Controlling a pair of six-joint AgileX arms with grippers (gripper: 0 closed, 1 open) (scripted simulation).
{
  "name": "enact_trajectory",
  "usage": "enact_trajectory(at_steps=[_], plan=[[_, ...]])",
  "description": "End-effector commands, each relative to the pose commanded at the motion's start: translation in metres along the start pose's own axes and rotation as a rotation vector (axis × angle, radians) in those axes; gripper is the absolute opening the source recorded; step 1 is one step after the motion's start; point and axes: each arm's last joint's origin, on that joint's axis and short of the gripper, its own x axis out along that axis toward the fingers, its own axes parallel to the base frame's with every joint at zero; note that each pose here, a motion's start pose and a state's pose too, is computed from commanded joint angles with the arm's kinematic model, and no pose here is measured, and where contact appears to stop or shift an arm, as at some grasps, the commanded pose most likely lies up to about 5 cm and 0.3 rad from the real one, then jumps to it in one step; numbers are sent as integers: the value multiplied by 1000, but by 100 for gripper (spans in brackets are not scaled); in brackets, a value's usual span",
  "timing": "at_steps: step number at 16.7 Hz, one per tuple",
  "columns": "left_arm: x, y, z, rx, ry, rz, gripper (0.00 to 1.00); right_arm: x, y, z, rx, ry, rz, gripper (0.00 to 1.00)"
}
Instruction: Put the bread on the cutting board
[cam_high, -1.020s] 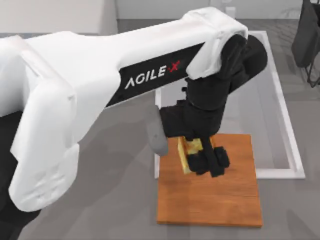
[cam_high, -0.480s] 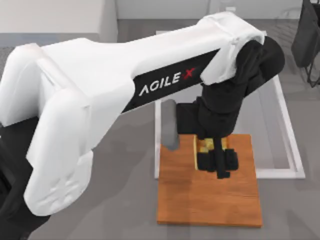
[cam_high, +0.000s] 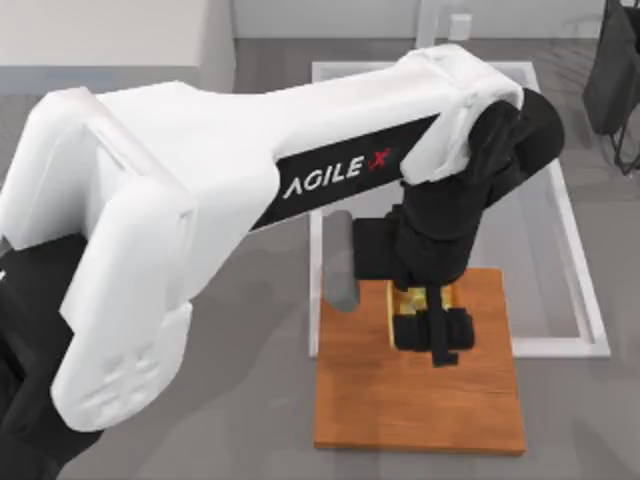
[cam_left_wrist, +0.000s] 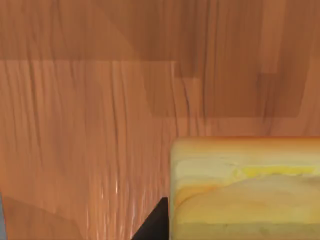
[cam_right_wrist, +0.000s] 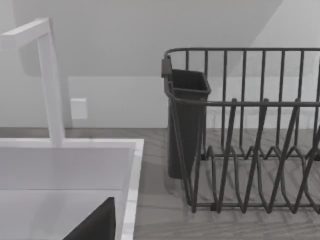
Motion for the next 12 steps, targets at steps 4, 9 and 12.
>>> enact_trajectory(at_steps=[4, 9, 12], plan=[[12, 1, -1, 2, 1, -1, 0, 0, 0, 0, 0, 0, 0, 100], [27, 2, -1, 5, 1, -2, 0, 0, 0, 0, 0, 0, 0, 100], [28, 2, -1, 5, -1, -1, 0, 0, 0, 0, 0, 0, 0, 100]])
